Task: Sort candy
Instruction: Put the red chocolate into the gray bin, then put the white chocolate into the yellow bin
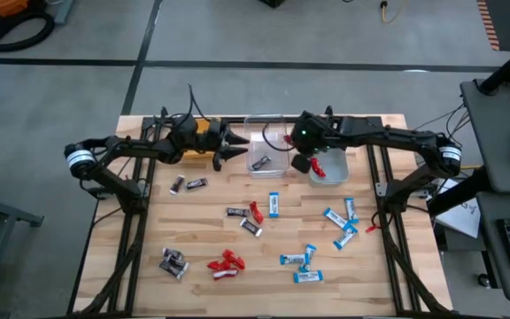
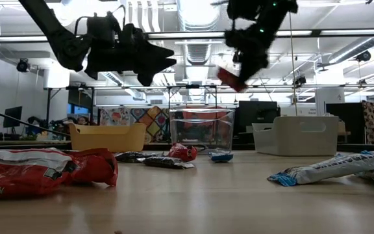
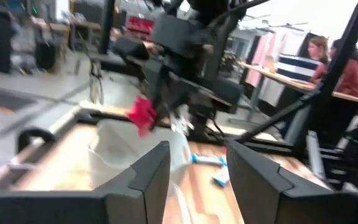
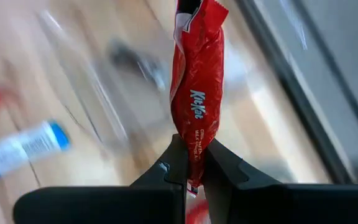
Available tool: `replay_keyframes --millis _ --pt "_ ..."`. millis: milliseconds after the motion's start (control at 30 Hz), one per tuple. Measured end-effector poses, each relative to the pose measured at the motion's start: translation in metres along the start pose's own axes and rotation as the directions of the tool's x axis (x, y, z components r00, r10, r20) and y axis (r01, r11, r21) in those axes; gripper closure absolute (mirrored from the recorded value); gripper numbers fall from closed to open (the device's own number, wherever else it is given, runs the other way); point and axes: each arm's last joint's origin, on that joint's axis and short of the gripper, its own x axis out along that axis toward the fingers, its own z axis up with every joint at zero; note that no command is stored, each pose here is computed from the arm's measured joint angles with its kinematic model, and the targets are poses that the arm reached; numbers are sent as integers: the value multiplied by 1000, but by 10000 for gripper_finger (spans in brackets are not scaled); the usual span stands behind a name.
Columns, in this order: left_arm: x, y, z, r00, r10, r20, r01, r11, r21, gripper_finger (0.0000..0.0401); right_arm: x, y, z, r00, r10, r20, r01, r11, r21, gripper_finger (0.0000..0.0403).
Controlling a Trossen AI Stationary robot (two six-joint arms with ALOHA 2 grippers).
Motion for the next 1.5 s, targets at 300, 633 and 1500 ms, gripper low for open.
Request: replay_keyframes --millis 300,633,1500 --pt "-2 -21 -12 974 -43 -223 9 989 -148 259 7 -5 -31 962 -39 -270 76 989 128 380" --pt "-53 -58 -9 826 109 -552 -198 975 -104 259 15 -7 -44 939 -109 -325 156 980 121 372" --pt "-51 -92 0 810 268 -521 -283 958 52 259 14 -23 -54 936 -27 -352 106 972 207 246"
